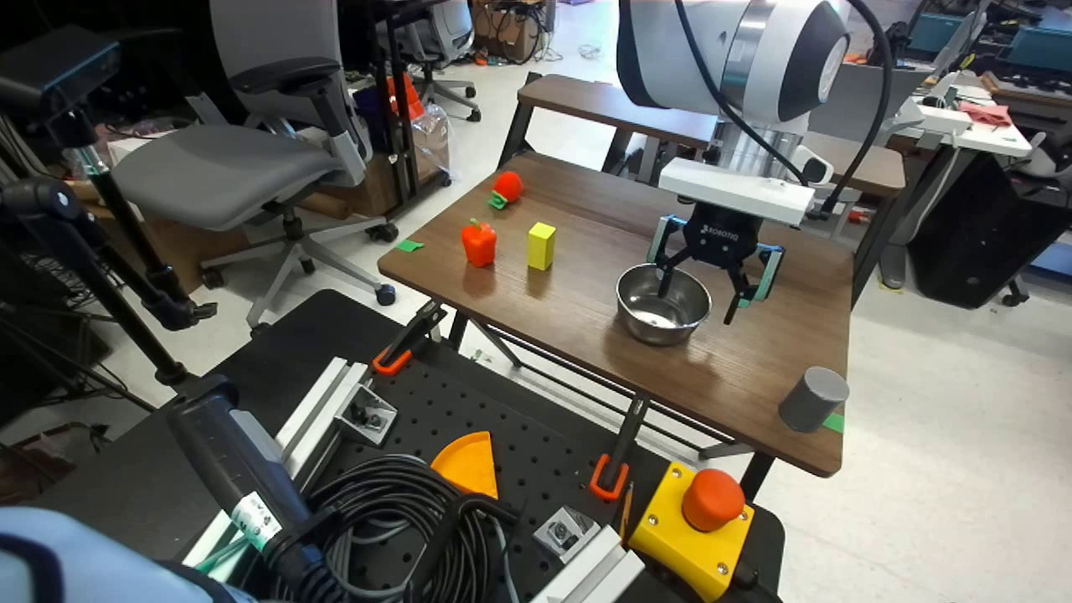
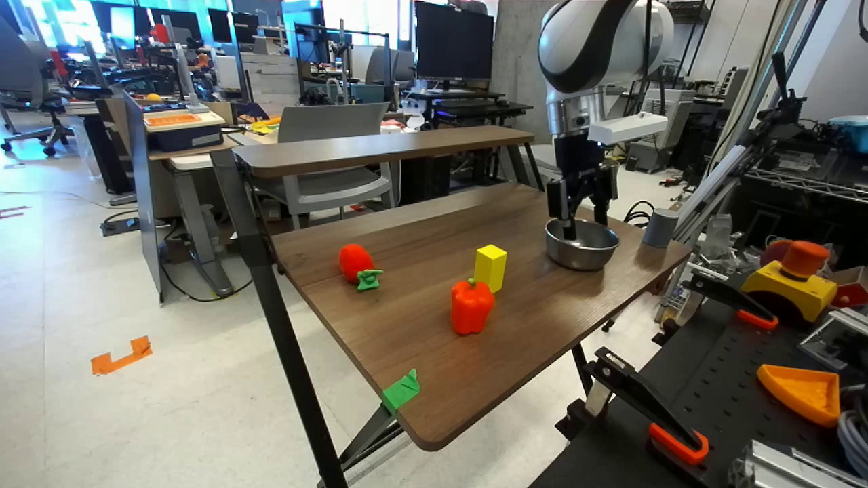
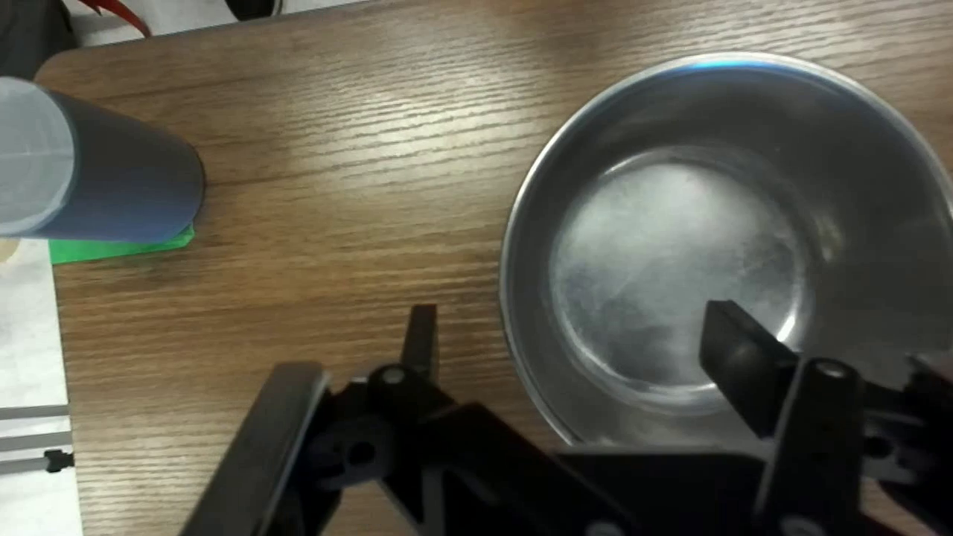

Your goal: Move the silver bowl backwards

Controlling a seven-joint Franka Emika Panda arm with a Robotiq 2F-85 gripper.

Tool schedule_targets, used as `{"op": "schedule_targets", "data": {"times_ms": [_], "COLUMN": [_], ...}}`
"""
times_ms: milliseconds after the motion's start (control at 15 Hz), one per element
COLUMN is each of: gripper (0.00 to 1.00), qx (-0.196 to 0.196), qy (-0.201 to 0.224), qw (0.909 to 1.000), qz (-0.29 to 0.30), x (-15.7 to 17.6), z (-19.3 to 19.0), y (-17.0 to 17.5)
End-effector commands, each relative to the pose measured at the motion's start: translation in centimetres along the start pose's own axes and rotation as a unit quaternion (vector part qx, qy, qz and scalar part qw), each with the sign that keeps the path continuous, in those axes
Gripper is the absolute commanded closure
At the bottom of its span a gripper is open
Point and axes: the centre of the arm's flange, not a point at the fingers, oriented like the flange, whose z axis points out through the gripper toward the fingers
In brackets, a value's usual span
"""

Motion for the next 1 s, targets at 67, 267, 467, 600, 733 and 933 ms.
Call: {"op": "schedule_targets", "data": {"times_ms": [67, 267, 467, 600, 733, 933], "gripper": [0.51, 0.73, 0.95, 1.0, 0.97, 0.99], "qx": [-0.01, -0.008, 0.0, 0.003, 0.007, 0.018], "qy": [-0.028, -0.036, -0.034, -0.034, -0.029, 0.002], "qw": [0.9996, 0.9993, 0.9994, 0.9994, 0.9995, 0.9997], "qz": [0.001, 0.005, 0.007, 0.008, 0.01, 0.014], "x": [1.2, 1.3, 1.1, 1.1, 1.1, 1.2], "z": [0.3, 0.1, -0.9, -1.4, -2.6, -5.5], "y": [-0.2, 0.0, 0.3, 0.6, 0.9, 1.5]}}
